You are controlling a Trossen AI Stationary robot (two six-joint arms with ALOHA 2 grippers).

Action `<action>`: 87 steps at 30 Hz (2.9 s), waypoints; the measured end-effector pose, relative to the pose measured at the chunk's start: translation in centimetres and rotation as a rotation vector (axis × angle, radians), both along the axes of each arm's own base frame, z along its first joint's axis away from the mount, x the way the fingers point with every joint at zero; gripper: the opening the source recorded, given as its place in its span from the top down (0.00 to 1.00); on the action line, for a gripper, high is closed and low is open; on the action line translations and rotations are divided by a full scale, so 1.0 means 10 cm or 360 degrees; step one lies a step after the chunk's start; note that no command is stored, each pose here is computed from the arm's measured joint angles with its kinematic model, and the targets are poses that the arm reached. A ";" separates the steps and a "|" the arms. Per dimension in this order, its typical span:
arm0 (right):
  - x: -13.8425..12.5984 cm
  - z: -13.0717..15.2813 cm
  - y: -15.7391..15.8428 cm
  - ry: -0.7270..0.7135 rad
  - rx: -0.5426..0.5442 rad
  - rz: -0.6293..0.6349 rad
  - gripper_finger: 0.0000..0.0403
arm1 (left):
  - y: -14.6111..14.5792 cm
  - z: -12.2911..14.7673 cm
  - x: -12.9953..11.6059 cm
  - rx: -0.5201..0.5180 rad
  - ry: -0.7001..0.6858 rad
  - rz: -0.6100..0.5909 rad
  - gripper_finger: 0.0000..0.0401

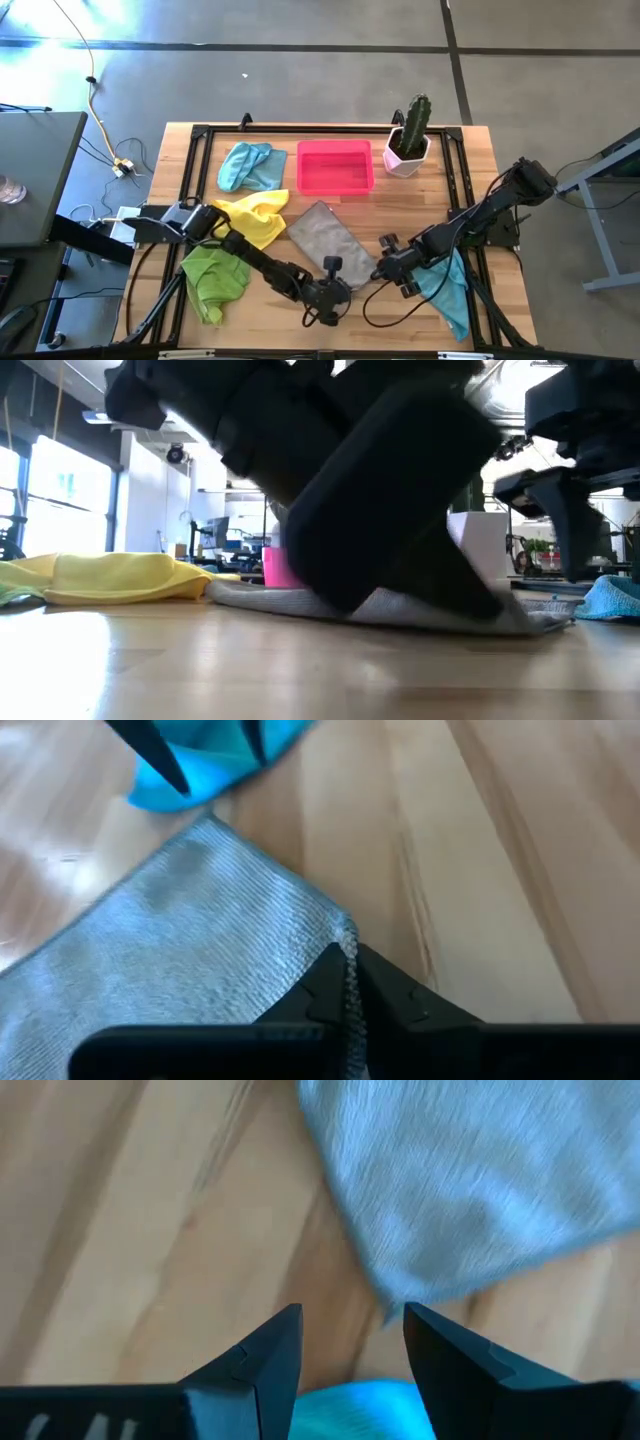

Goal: Fold microfiber towels
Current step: Fold the gray microfiber cloth

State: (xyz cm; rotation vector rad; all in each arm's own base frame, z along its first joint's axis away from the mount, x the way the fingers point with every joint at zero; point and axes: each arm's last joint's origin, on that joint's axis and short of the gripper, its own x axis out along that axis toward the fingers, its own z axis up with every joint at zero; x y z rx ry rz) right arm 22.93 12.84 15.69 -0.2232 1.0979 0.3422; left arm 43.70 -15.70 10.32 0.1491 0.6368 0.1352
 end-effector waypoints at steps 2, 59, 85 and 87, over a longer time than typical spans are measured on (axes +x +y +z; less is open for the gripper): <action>0.01 0.01 0.02 -0.0079 -0.0060 0.0065 0.58 | 0.00 0.07 0.00 -0.0066 -0.0045 0.0044 0.99; 0.17 0.16 0.25 -0.0858 0.0312 -0.0111 0.58 | 0.01 0.59 -0.09 -0.0102 -0.0191 0.0209 1.00; 0.19 -0.25 0.34 -0.0526 0.0439 -0.0262 0.58 | -0.10 0.60 -0.15 -0.0015 -0.0255 0.0338 1.00; 0.17 -0.26 0.35 -0.0520 0.0411 -0.0268 0.58 | -0.14 0.60 -0.17 -0.0003 -0.0262 0.0343 1.00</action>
